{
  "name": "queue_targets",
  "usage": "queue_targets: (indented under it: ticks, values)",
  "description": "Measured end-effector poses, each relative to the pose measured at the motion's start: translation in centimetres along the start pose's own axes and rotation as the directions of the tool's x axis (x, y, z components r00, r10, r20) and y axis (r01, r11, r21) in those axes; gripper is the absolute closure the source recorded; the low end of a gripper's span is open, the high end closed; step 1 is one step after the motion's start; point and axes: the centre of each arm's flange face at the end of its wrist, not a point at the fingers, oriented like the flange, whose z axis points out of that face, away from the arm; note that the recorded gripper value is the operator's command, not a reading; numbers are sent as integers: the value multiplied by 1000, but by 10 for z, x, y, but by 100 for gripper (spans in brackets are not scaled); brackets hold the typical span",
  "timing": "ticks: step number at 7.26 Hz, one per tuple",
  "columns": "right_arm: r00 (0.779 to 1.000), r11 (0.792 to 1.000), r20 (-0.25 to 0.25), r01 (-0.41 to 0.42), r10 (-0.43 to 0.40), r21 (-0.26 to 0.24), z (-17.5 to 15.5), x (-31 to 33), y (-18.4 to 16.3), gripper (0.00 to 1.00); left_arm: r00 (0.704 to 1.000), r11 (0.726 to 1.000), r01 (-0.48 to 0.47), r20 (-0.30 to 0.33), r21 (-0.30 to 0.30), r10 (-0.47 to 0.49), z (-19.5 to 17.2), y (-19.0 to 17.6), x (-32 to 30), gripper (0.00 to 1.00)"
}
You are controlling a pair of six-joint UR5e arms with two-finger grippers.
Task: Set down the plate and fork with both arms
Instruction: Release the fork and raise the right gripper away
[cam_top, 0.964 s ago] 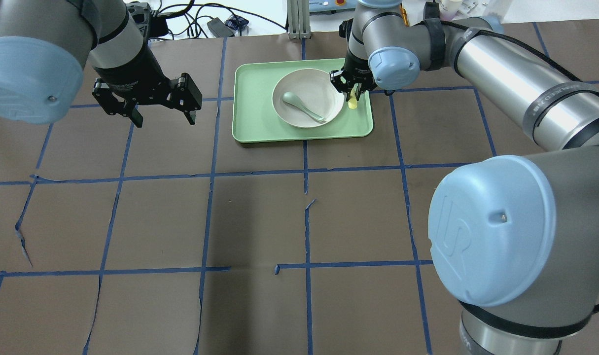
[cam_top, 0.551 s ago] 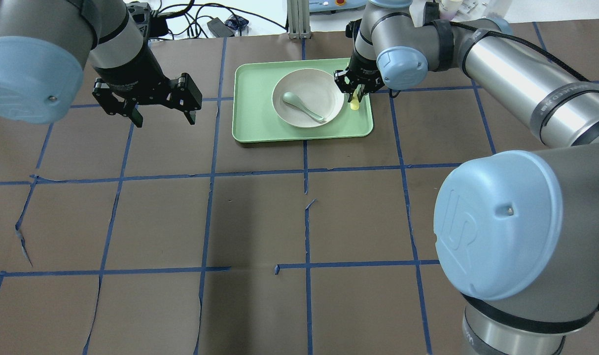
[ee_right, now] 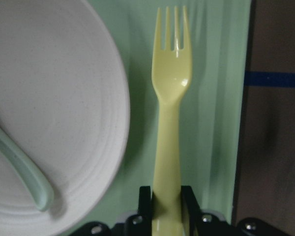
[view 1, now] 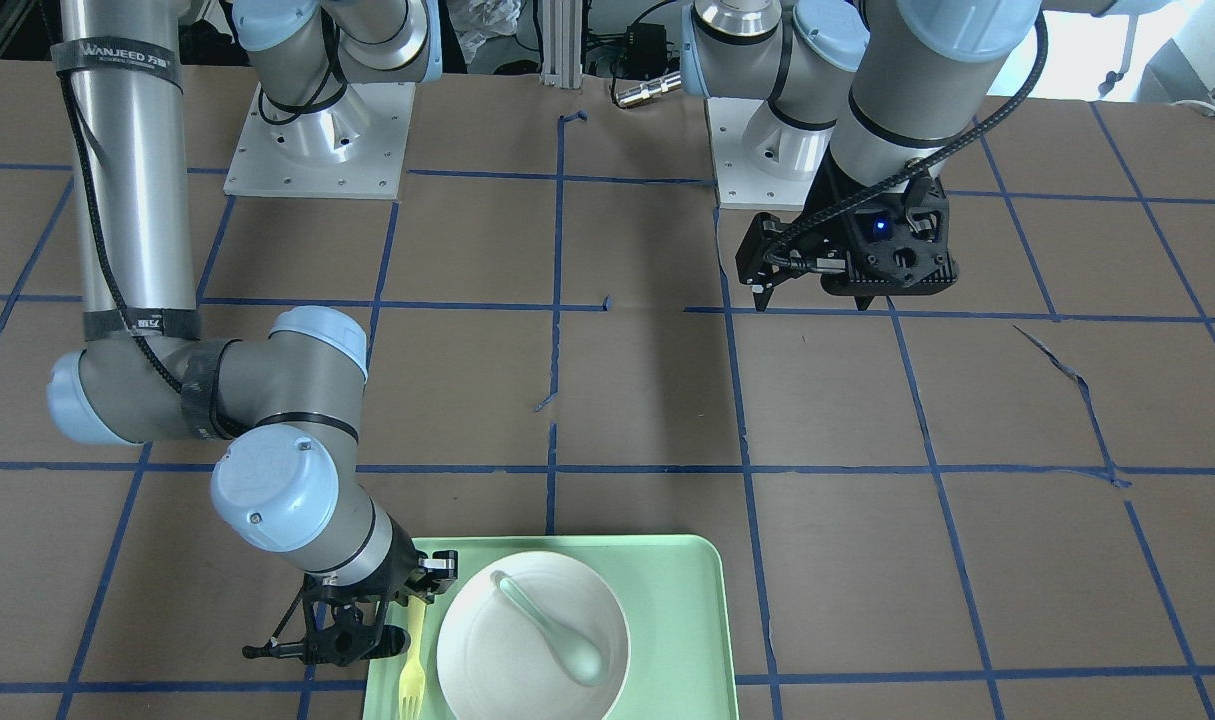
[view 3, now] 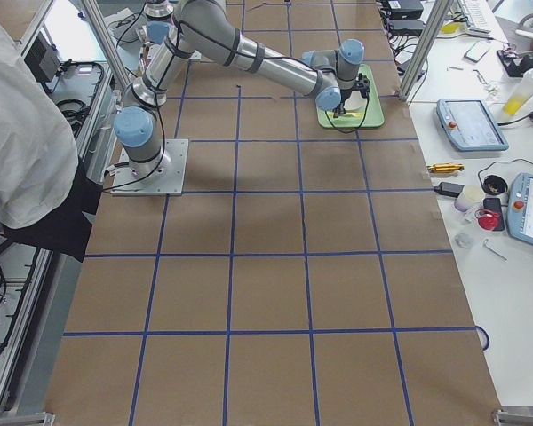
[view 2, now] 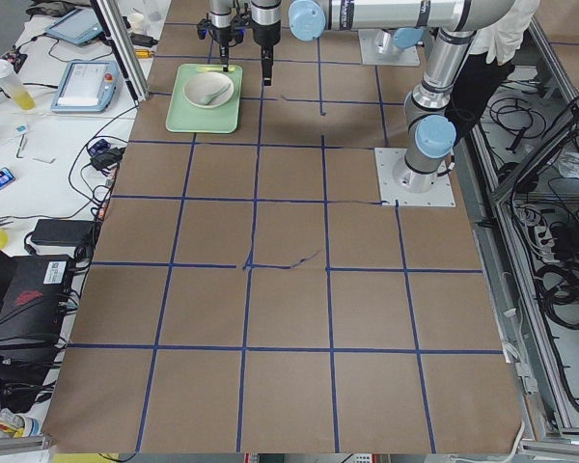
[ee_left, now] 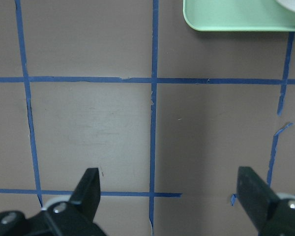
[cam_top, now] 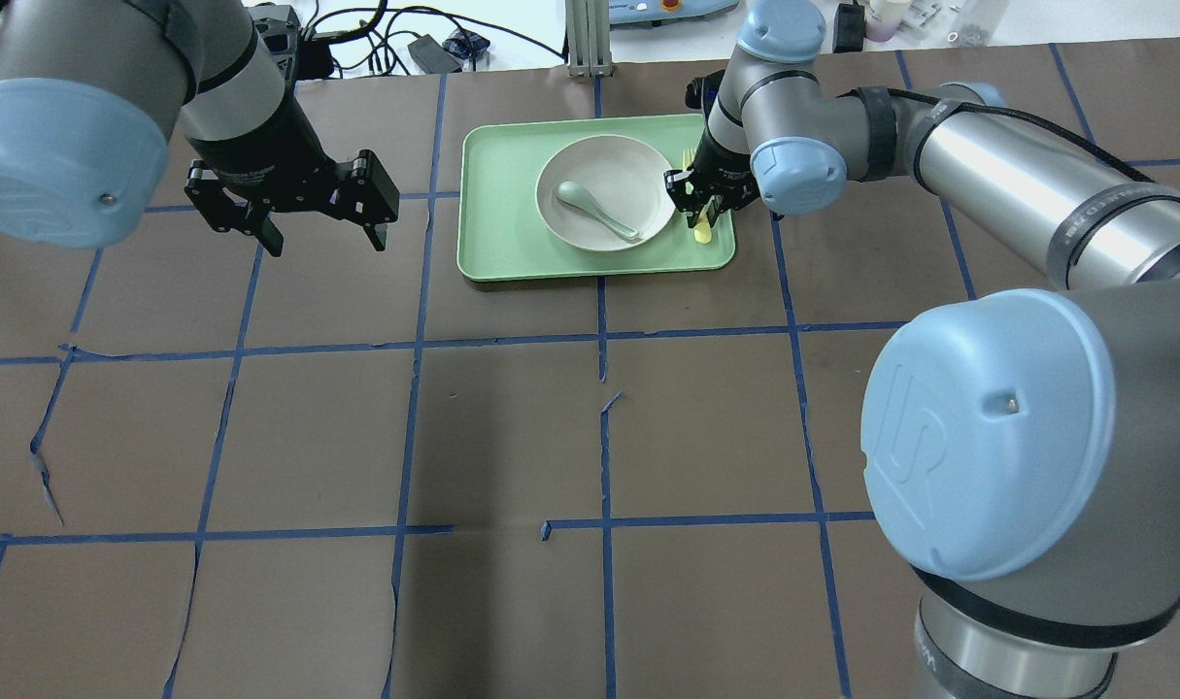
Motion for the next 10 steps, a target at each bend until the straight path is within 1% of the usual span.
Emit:
queue_targets:
  ticks: [4, 5, 6, 7, 8, 9, 10]
  values:
    - [1000, 1000, -1, -13, 13, 6, -2, 3, -1, 0, 1000, 1000, 0, 0, 0, 0, 0, 0, 0, 0]
    - [1000, 1000, -8, -10, 10, 18, -10, 3, -1, 0, 1000, 1000, 0, 0, 1, 0, -1, 0, 0, 0]
    - [1000, 999, -29, 0, 1, 53, -41, 3, 1, 0, 1000, 1000, 0, 0, 3, 0, -2, 0, 0, 0]
    - [998, 997, -70, 8, -3, 75, -94, 4, 12, 0, 1000, 1000, 0, 0, 7, 0, -3, 1, 0, 0]
    - [994, 998, -109, 11, -4, 64, -146, 4, 33, 0, 1000, 1000, 0, 0, 10, 0, -5, 1, 0, 0]
    - [991, 998, -134, 17, -9, 55, -204, 3, 62, 0, 1000, 1000, 0, 0, 12, 0, -6, 2, 0, 0]
    - [989, 999, -144, 20, -13, 46, -260, -2, 97, 0, 1000, 1000, 0, 0, 13, 0, -7, 2, 0, 0]
